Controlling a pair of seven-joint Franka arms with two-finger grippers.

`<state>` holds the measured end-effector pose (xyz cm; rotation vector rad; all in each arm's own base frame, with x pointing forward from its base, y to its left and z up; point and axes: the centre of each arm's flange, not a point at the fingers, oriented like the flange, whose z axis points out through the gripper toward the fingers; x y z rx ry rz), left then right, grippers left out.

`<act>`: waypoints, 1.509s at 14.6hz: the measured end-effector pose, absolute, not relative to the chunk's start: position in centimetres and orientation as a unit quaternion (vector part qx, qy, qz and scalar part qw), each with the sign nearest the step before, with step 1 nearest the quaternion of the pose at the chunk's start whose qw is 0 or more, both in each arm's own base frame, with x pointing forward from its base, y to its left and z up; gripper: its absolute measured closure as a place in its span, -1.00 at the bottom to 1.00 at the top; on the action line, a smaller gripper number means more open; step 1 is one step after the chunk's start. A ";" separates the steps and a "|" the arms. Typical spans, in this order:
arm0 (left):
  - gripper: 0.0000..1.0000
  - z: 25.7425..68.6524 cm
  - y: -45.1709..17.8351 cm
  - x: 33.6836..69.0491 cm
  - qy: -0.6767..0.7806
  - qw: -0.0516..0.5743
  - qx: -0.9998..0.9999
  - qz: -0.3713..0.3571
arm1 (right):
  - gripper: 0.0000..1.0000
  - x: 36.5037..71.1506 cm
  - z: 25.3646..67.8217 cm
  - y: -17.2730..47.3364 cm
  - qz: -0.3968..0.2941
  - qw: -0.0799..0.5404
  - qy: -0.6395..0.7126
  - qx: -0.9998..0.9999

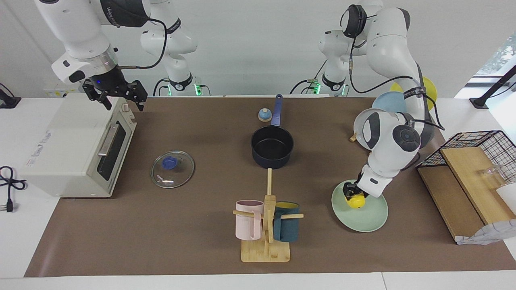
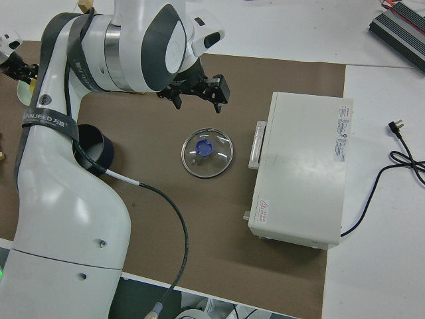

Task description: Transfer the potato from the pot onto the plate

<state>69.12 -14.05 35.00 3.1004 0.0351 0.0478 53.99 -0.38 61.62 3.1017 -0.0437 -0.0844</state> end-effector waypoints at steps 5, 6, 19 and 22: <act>-0.24 33.0 -14.0 68.6 0.006 0.016 1.000 0.024 | -1.00 54.0 61.6 -0.2 -0.027 0.019 -0.013 0.999; -0.24 33.2 -14.0 68.6 0.006 0.016 1.000 0.025 | -1.00 54.0 61.6 -0.2 -0.027 0.019 -0.013 0.999; -1.00 54.8 -10.0 63.3 0.017 0.002 1.000 0.026 | -1.00 54.0 61.7 -0.2 -0.027 0.019 -0.012 0.999; -1.00 60.1 -9.4 59.4 0.017 -0.002 1.000 0.016 | -1.00 54.0 61.7 -0.2 -0.027 0.019 -0.012 0.999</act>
